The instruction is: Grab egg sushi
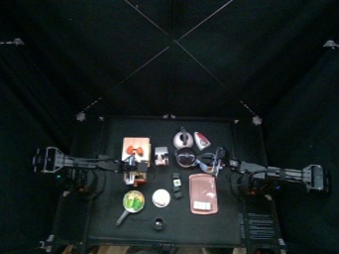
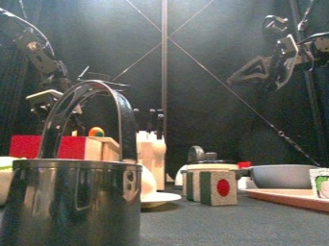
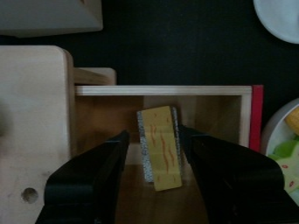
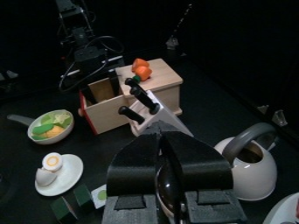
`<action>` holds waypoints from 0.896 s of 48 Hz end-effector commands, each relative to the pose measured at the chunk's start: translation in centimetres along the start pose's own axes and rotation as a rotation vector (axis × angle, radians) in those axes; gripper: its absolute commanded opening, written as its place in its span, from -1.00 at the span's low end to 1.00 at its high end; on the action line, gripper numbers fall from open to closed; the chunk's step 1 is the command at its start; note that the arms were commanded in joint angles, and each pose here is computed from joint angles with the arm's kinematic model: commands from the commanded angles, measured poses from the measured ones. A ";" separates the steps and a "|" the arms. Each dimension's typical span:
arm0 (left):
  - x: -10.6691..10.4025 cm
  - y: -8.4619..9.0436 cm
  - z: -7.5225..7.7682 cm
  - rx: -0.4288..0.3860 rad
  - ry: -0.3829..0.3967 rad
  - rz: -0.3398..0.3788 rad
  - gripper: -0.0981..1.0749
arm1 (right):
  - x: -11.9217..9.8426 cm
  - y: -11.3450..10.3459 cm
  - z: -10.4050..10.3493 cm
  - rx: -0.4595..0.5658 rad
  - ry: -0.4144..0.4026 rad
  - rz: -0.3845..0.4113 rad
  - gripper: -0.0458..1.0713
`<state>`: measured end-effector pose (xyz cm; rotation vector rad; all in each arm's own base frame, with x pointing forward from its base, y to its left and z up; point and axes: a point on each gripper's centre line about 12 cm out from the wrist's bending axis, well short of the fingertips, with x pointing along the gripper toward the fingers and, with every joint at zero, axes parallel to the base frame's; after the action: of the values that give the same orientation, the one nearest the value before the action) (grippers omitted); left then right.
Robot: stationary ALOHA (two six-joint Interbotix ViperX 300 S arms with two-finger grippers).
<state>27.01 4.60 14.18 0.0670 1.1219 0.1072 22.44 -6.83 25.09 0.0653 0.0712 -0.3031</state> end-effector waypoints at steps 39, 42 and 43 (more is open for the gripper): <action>1.6 0.7 -0.2 -0.019 0.032 0.007 0.60 | 0.2 -0.5 -0.1 0.004 0.000 -0.021 -0.90; 1.7 0.7 -0.3 -0.020 0.033 0.007 0.56 | 0.2 -0.5 -0.1 0.004 0.000 -0.021 -0.90; 1.8 0.7 -0.3 -0.020 0.035 0.007 0.55 | 0.2 -0.5 -0.1 0.004 0.000 -0.021 -0.90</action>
<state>27.20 5.13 12.33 0.0575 1.1671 0.1143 22.42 -7.21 24.49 0.0690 0.0921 -0.3189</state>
